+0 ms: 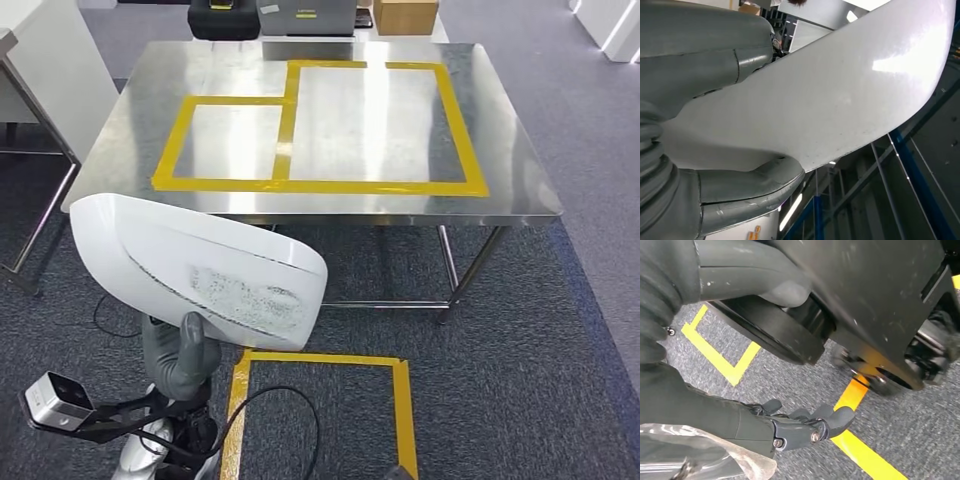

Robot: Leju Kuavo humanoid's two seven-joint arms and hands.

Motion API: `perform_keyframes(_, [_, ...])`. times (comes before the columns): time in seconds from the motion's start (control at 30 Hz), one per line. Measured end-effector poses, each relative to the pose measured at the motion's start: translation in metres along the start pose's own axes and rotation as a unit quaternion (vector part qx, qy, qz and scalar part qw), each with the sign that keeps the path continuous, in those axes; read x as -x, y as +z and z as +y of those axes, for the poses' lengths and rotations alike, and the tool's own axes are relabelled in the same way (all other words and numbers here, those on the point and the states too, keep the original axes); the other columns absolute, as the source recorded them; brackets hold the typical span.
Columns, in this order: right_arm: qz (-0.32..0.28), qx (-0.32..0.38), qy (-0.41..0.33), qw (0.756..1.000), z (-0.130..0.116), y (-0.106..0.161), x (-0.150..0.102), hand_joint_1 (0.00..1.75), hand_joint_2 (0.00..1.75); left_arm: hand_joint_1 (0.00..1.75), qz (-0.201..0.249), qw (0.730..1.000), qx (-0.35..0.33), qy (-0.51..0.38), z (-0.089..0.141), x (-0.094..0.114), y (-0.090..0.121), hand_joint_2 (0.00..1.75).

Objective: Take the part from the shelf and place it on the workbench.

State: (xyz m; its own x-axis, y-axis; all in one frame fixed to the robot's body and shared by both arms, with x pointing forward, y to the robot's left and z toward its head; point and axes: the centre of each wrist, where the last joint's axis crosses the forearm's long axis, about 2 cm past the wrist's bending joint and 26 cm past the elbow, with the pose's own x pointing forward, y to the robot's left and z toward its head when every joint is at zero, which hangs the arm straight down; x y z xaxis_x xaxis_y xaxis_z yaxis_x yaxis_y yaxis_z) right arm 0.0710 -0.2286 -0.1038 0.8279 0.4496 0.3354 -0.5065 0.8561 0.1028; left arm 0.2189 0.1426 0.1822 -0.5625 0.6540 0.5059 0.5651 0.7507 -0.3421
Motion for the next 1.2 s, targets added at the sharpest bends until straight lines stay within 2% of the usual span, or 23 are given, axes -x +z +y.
perform_keyframes(0.6, [0.005, -0.009, -0.005, 1.000, 0.0048, 0.0008, 0.0078, 0.00, 1.75, 1.75, 0.003, 1.000, -0.003, -0.003, 0.0011, 0.0004, 0.0015, 1.75])
perform_keyframes(0.93, [-0.006, -0.004, -0.006, 1.000, -0.0016, 0.0002, 0.0003, 0.00, 1.75, 1.75, 0.005, 1.000, -0.003, -0.002, 0.0008, 0.0010, 0.0022, 1.75])
perform_keyframes(1.2, [0.000, -0.007, -0.007, 1.000, 0.0015, 0.0006, 0.0046, 0.00, 1.75, 1.75, 0.005, 1.000, -0.004, -0.003, 0.0011, 0.0013, 0.0021, 1.75])
